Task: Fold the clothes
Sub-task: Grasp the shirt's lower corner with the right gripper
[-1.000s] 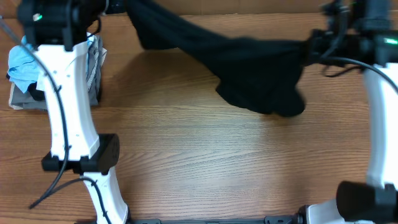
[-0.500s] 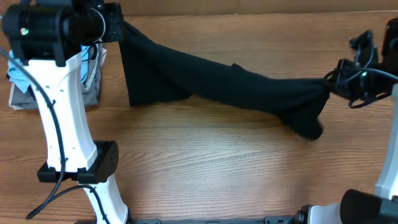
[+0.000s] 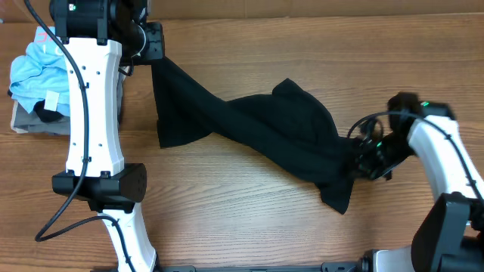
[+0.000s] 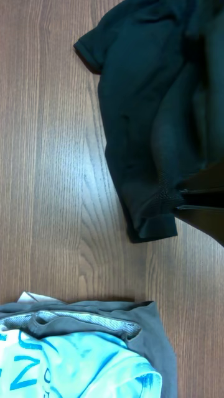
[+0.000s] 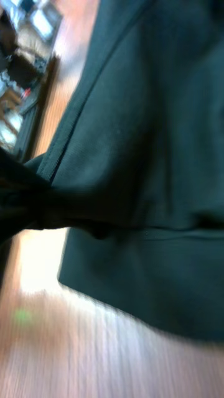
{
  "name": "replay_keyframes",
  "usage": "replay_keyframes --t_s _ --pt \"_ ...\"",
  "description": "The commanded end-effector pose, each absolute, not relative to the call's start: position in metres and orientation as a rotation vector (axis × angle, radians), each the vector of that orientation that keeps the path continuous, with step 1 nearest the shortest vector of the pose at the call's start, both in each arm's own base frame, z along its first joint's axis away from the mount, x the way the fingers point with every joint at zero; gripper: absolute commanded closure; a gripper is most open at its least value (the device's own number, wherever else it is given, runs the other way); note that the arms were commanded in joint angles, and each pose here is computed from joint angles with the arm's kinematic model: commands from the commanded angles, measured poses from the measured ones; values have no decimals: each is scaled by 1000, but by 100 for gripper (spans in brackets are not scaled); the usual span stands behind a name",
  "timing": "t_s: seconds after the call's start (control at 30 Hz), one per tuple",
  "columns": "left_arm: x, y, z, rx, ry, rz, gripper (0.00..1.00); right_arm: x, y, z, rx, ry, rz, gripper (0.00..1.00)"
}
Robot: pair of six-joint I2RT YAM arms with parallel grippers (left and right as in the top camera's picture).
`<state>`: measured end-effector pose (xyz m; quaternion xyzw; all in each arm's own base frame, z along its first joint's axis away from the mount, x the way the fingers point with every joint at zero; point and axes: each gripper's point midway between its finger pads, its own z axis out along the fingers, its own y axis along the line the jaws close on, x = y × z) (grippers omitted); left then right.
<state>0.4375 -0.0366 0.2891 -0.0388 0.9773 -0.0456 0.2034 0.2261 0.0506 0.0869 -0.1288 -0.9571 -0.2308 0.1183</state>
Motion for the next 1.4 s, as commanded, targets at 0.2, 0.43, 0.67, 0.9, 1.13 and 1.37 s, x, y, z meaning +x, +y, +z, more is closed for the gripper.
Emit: replay_keyframes --t_s 0.2,0.43,0.67,0.9,1.13,1.37 --pt "444 -33 300 -95 2668 -92 96 222 79 85 -297 -2803 -726 57" --pt "450 -33 303 -94 2643 -95 96 282 76 97 -211 -3068 -791 39" --pt "452 -33 304 -94 2634 -96 96 294 64 76 -331 -3168 -473 35" --pt "451 -33 304 -94 2634 -96 96 289 68 46 -474 -3155 -491 44" --pt "452 -33 304 -94 2634 -96 96 291 78 35 -489 -3157 -608 52" --pt "451 -33 304 -94 2634 -96 96 301 85 39 -480 -3178 -687 82"
